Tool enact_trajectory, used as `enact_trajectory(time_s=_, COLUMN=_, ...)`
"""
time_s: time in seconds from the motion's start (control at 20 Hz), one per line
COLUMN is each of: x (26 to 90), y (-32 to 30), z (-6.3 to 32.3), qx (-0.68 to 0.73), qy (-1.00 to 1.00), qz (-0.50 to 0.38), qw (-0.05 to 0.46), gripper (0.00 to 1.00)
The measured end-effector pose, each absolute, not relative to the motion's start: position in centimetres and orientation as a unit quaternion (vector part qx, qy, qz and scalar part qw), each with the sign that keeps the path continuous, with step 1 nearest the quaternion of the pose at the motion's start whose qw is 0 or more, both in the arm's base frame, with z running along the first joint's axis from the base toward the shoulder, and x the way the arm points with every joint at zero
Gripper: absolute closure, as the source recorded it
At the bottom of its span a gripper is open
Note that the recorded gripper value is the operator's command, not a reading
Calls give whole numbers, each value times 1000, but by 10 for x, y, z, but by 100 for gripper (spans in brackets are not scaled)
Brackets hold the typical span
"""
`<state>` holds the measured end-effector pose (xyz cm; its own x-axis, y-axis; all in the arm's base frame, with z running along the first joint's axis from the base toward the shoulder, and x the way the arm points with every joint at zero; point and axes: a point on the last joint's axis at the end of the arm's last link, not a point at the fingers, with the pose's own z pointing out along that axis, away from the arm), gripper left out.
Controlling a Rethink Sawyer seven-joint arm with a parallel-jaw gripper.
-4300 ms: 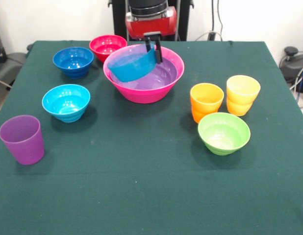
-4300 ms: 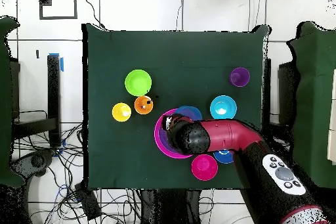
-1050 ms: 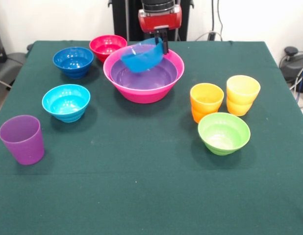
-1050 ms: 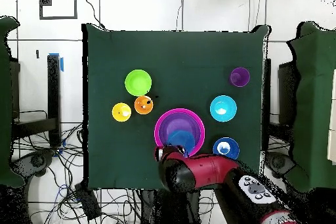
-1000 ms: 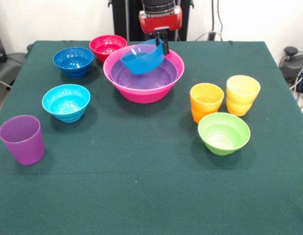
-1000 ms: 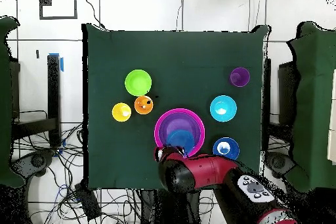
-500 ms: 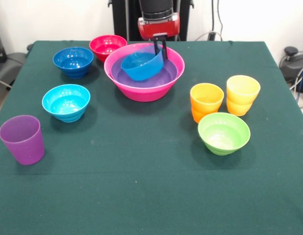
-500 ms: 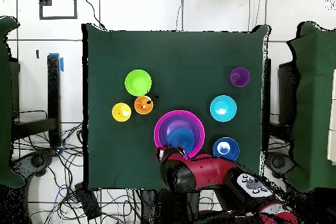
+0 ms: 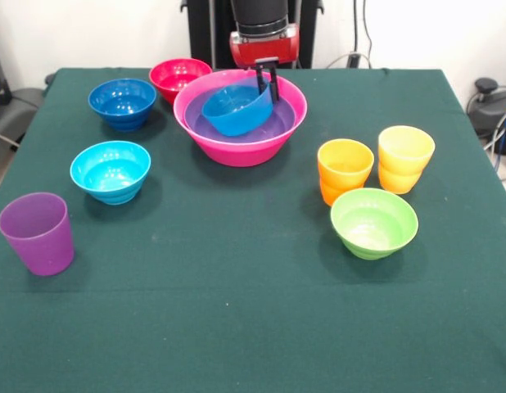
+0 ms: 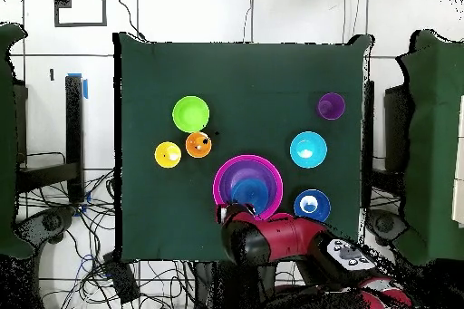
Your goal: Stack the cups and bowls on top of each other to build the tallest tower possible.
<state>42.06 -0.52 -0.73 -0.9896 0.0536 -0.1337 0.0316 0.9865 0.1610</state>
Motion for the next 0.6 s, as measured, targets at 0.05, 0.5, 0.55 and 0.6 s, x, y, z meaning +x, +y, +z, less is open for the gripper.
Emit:
enact_trajectory(time_s=0.05, x=421, y=-5, z=-7, qx=21, qy=994, qz=79, qw=69, gripper=100)
enact_trajectory(time_s=0.5, x=421, y=-9, z=-7, qx=26, qy=994, qz=81, qw=70, gripper=100)
enact_trajectory(time_s=0.55, x=422, y=-11, z=-7, qx=30, qy=994, qz=82, qw=71, gripper=0)
enact_trajectory(time_s=0.6, x=422, y=-12, z=-7, qx=31, qy=994, qz=82, qw=71, gripper=0)
